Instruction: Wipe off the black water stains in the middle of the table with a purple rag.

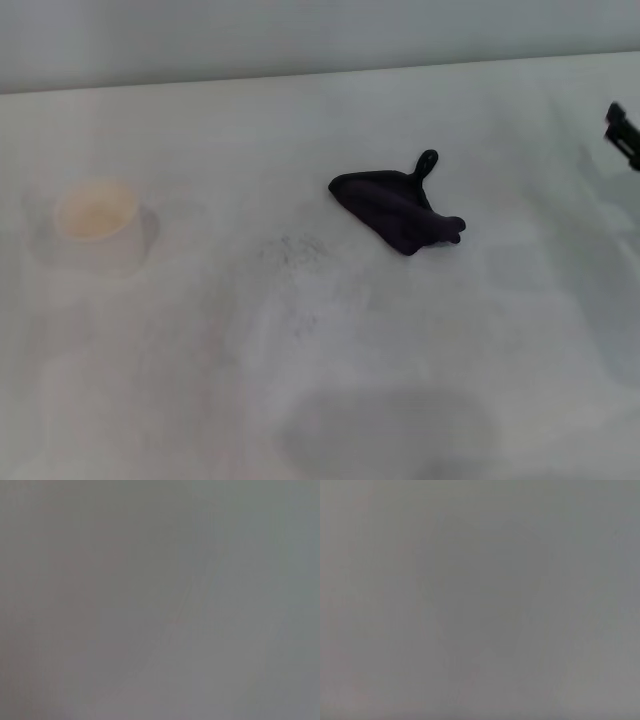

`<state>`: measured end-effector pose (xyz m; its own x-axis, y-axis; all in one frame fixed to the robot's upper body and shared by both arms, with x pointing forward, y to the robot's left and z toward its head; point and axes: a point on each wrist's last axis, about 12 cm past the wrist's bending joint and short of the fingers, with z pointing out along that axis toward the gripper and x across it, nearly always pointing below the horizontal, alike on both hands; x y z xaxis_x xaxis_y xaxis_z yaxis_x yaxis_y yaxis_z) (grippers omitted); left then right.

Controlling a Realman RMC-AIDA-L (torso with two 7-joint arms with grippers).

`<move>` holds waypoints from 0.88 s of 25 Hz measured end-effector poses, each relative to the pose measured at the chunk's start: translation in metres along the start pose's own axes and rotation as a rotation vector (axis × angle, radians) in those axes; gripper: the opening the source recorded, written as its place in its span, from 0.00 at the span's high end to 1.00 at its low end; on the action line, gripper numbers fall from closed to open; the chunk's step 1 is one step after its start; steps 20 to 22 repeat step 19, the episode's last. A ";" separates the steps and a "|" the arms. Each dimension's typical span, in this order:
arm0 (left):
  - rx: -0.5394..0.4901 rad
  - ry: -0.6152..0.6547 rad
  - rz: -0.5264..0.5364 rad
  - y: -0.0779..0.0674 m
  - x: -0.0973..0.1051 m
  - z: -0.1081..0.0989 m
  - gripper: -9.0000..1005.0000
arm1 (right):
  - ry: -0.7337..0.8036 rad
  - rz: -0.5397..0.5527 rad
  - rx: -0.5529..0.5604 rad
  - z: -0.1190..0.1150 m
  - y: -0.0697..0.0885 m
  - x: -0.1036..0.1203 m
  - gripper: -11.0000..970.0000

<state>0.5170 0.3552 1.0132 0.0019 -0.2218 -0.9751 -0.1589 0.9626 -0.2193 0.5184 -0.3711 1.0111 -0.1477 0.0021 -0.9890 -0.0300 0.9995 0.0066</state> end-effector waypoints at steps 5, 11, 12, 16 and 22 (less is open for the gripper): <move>-0.012 0.028 0.001 0.002 0.003 0.001 0.12 | 0.010 -0.019 -0.006 0.004 0.004 0.000 0.10; -0.010 0.030 0.002 0.002 0.004 -0.002 0.12 | 0.003 -0.012 -0.014 0.007 0.007 -0.002 0.10; -0.008 0.031 0.003 0.002 0.005 -0.002 0.12 | 0.002 -0.011 -0.015 0.008 0.008 -0.002 0.10; 0.001 0.022 0.005 0.001 0.004 -0.003 0.12 | -0.003 -0.004 -0.024 0.009 0.011 -0.003 0.10; 0.003 0.020 0.004 0.000 0.003 -0.002 0.12 | -0.008 -0.004 -0.027 0.009 0.012 -0.003 0.10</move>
